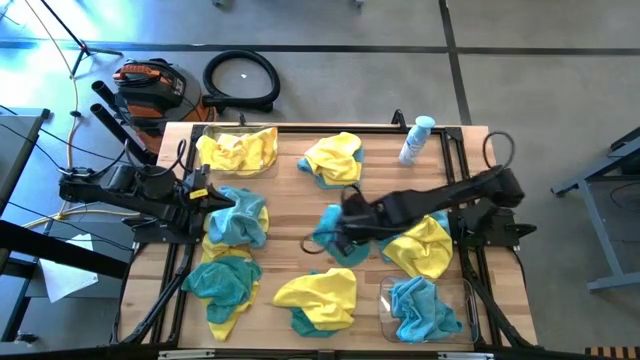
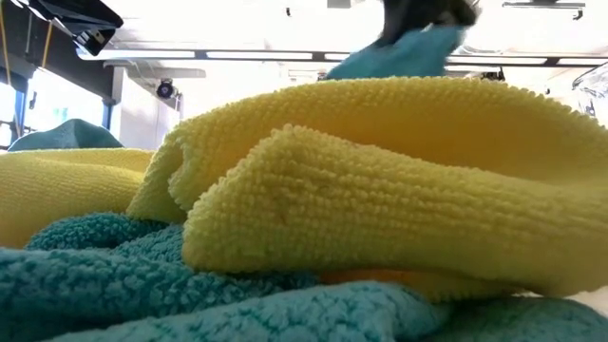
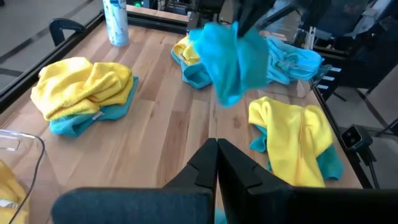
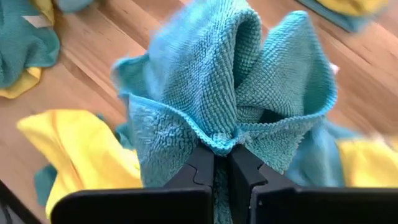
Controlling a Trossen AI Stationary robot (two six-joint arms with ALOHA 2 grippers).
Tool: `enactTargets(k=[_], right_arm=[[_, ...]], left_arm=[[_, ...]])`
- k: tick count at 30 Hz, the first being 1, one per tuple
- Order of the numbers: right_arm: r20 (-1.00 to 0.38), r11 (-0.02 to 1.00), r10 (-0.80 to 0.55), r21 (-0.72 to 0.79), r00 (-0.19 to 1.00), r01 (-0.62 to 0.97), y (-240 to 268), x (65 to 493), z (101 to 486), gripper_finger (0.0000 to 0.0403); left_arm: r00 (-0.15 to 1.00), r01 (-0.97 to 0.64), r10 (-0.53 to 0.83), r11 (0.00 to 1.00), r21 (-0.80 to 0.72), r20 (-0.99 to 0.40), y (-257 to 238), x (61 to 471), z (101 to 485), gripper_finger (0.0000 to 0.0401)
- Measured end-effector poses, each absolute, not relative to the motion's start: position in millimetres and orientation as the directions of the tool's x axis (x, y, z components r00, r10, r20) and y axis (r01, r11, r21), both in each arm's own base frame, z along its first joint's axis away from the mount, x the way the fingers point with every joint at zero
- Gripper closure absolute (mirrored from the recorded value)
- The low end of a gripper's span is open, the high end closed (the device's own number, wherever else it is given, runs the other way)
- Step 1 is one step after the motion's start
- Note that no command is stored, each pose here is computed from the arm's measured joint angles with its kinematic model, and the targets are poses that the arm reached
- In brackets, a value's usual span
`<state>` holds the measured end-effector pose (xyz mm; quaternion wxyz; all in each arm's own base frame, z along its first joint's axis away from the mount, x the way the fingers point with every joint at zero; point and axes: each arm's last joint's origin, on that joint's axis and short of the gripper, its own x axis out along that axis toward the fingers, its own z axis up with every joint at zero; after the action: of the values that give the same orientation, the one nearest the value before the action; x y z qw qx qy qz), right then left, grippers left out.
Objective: Sort microfiber towel by color & place in baskets
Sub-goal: Put the blue towel into the bottom transparent bin
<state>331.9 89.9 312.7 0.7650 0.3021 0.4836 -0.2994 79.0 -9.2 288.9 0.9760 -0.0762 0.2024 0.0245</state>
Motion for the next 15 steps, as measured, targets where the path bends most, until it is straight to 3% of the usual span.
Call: enactTargets(k=[7,15], right_arm=[[-0.927,0.579,-0.145,0.204,0.345,0.79,132,281,338,0.04],[-0.978,0.509,-0.057,0.145,0.202,0.848,184,231,336,0.04]], left_arm=[[0.917,-0.093,0.018,0.981,-0.171,-0.398,-9,79,289,0.0401],[0.917,-0.103,0.021,0.977,-0.185,-0.398,-9,79,289,0.0401]])
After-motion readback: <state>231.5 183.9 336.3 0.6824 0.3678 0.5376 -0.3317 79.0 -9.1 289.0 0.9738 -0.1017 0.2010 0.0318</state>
